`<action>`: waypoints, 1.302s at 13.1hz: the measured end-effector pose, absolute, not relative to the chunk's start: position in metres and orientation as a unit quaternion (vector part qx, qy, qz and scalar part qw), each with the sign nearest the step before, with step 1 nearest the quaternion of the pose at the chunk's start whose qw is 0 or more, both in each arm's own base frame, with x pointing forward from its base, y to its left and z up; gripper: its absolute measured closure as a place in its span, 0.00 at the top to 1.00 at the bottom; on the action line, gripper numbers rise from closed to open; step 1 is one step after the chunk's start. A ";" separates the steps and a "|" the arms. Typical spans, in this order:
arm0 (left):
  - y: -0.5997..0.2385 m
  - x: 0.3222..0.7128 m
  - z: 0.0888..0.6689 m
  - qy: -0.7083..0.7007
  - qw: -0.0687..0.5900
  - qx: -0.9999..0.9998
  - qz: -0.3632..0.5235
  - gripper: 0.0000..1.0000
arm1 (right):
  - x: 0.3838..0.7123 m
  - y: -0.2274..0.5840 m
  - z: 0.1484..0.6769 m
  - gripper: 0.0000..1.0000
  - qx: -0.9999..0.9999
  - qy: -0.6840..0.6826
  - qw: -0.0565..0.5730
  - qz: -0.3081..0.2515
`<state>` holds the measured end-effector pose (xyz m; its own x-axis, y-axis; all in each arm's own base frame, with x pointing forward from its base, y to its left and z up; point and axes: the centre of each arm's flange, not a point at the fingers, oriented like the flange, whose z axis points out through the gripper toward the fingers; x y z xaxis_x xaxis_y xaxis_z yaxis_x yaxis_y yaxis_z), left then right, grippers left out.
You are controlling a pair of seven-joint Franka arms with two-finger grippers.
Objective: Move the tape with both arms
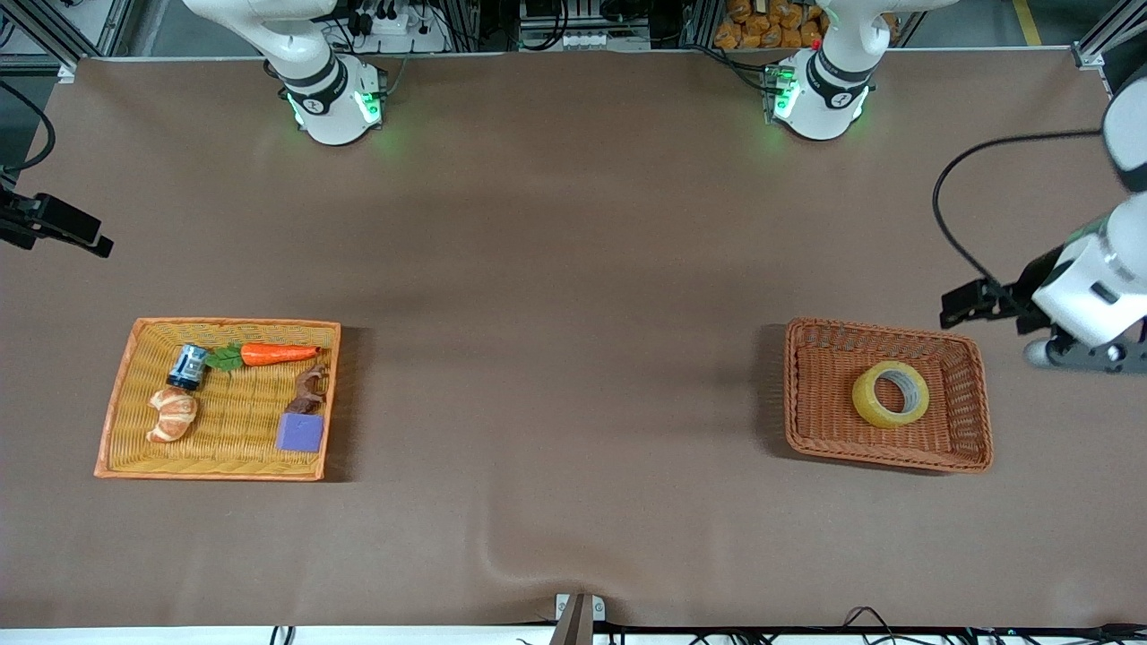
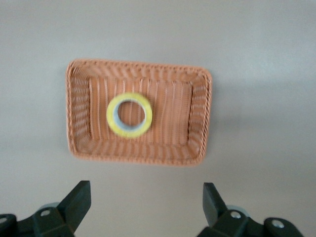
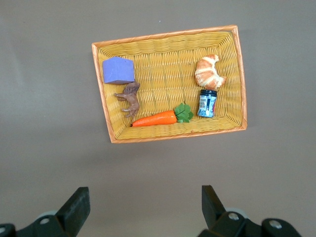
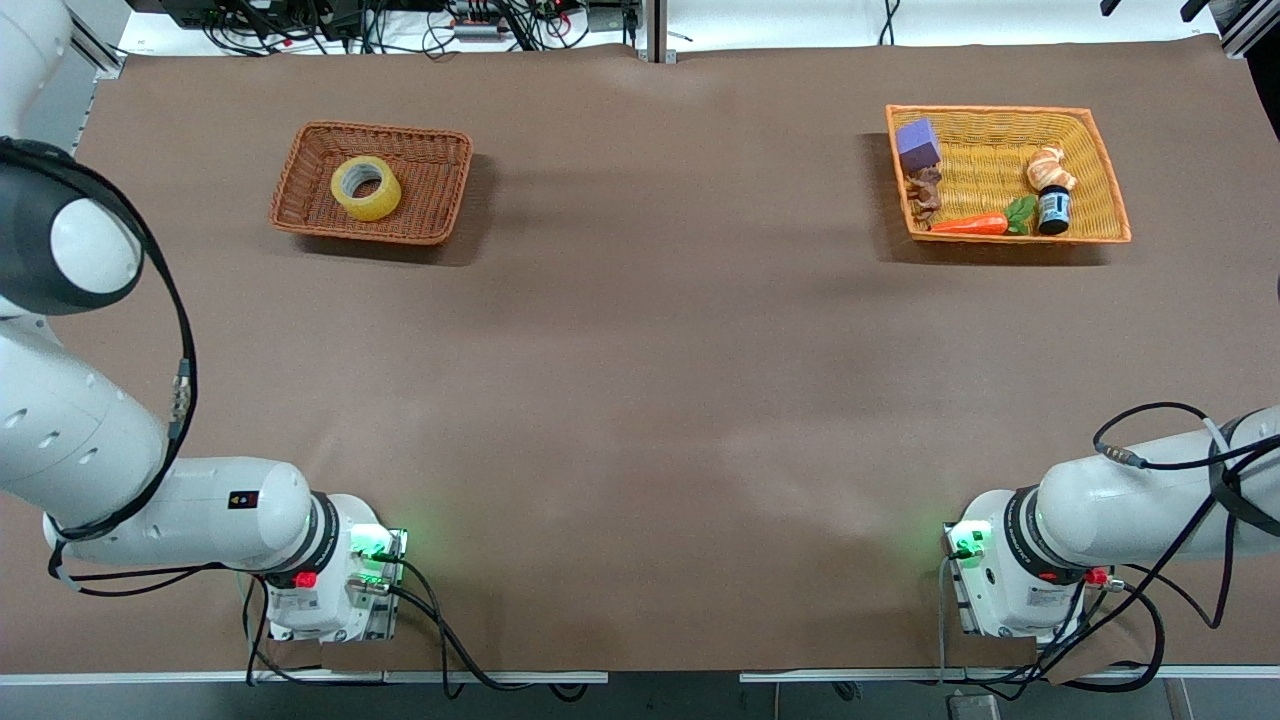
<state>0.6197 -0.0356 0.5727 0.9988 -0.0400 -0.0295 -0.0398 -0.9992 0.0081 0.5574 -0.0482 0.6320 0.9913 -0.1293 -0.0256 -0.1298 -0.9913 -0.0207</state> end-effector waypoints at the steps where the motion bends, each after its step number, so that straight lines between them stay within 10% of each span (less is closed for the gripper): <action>1: -0.033 0.613 0.584 -0.014 -0.010 1.000 -0.014 1.00 | 0.557 -0.048 0.632 1.00 -0.998 0.065 0.011 0.012; 17: -0.016 0.544 0.648 -0.011 -0.020 1.000 0.014 1.00 | 0.557 -0.045 0.634 1.00 -0.998 0.061 0.011 0.009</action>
<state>0.5444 -0.0164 0.6478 0.9994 -0.0233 0.0269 -0.0222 -0.9989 -0.0407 0.5573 -0.0455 0.6336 0.9923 -0.1224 -0.0195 -0.1228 -0.9922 -0.0214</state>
